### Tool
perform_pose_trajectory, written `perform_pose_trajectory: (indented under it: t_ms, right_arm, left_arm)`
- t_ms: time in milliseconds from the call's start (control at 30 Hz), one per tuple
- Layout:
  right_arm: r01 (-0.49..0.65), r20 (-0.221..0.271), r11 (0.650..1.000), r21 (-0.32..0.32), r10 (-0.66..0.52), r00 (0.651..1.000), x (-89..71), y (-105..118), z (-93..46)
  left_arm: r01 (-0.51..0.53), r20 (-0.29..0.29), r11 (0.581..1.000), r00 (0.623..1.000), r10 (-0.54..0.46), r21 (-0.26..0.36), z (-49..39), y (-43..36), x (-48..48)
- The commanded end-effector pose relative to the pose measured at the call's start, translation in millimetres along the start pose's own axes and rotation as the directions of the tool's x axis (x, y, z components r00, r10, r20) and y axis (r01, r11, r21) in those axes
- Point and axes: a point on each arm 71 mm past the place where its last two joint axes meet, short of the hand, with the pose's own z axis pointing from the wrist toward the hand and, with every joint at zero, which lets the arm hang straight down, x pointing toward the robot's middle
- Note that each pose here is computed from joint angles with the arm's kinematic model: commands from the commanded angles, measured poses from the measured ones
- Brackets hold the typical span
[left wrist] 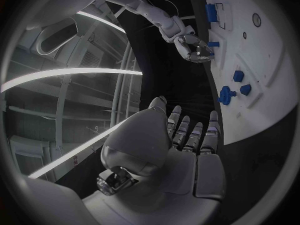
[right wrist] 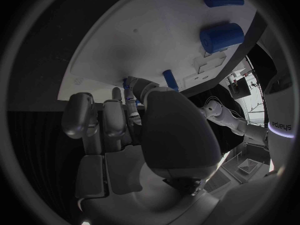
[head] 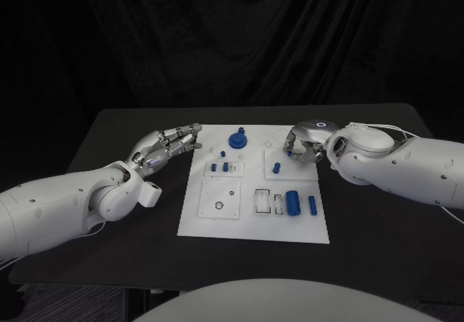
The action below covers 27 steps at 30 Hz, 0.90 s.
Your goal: Assemble the parts on the task board
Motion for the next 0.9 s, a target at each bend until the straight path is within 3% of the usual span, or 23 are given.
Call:
perform_pose_trajectory:
  t_ms: [33,533,900]
  right_arm:
    - [0.006,-0.019,1.0,0.0,-0.006,1.0,3.2,0.2,-0.2]
    - [0.007,-0.026,1.0,0.01,-0.007,1.0,6.2,-0.7,2.0]
    - [0.004,0.004,1.0,0.007,-0.004,1.0,4.9,-0.6,2.3]
  left_arm:
    - [0.023,-0.012,0.993,1.0,-0.021,0.118,-0.3,-7.3,1.9]
    - [0.034,-0.02,0.994,0.999,-0.032,0.106,-1.3,-3.9,3.4]
    - [0.037,-0.021,0.995,0.999,-0.035,0.097,-2.2,-1.4,3.7]
